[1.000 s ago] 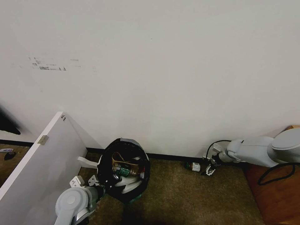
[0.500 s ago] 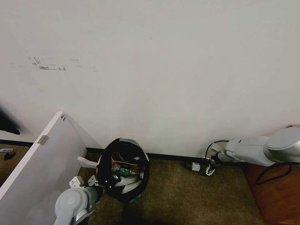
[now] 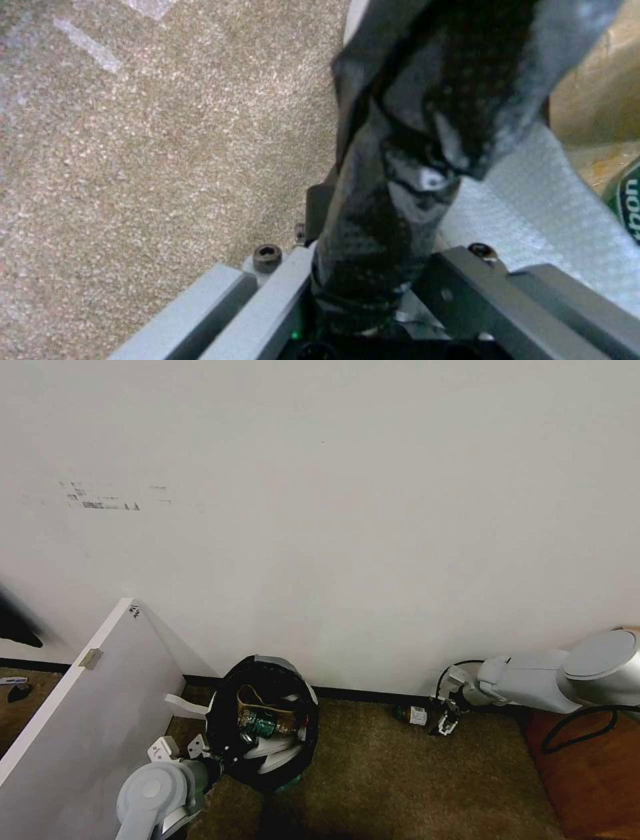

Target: Pick up the trash bin and place the garbage on the floor into it.

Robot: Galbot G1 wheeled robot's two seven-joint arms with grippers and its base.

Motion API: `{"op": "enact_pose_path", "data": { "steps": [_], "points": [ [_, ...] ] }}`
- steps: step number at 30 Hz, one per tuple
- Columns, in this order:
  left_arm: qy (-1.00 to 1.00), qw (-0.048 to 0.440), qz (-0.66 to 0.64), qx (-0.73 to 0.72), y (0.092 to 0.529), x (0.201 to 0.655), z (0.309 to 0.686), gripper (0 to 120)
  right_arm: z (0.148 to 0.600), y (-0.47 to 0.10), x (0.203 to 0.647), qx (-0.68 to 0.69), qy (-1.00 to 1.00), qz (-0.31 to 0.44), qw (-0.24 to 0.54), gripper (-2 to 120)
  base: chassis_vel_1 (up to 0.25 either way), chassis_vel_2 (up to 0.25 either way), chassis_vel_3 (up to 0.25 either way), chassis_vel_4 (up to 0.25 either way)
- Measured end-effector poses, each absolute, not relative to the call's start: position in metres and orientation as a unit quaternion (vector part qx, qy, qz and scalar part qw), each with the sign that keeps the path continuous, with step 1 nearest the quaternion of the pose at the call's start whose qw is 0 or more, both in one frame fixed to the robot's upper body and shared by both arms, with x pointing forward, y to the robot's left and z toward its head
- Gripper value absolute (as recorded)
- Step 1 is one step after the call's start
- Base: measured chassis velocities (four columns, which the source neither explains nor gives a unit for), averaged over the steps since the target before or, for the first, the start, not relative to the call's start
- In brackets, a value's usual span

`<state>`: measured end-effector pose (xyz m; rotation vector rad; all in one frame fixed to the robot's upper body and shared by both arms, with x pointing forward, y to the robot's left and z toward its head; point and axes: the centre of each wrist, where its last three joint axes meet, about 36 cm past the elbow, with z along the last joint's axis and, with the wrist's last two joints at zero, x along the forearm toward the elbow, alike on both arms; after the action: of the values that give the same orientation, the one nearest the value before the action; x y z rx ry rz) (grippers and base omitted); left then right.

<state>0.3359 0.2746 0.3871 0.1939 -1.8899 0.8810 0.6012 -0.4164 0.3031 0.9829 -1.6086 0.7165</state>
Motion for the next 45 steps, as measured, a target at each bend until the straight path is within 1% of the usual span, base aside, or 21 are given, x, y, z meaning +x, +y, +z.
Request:
{"op": "enact_pose_path", "data": {
  "steps": [30, 33, 35, 45],
  "points": [
    [-0.787, 0.498, 0.357, 0.073, 0.273, 0.338, 0.384, 0, 0.301, -0.407, 0.606, 0.392, -0.667, 0.303, 0.557, 100, 0.0, 0.0, 0.0, 0.0],
    [-0.787, 0.498, 0.356, 0.073, 0.272, 0.339, 0.385, 0, 0.301, -0.405, 0.607, 0.392, -0.665, 0.305, 0.558, 100, 0.0, 0.0, 0.0, 0.0],
    [-0.788, 0.497, 0.357, 0.071, 0.272, 0.34, 0.386, 0, 0.303, -0.409, 0.61, 0.374, -0.67, 0.319, 0.556, 100, 0.0, 0.0, 0.0, 0.0],
    [-0.788, 0.498, 0.356, 0.072, 0.271, 0.34, 0.385, 0, 0.302, -0.405, 0.61, 0.378, -0.665, 0.325, 0.557, 100, 0.0, 0.0, 0.0, 0.0]
  ]
}}
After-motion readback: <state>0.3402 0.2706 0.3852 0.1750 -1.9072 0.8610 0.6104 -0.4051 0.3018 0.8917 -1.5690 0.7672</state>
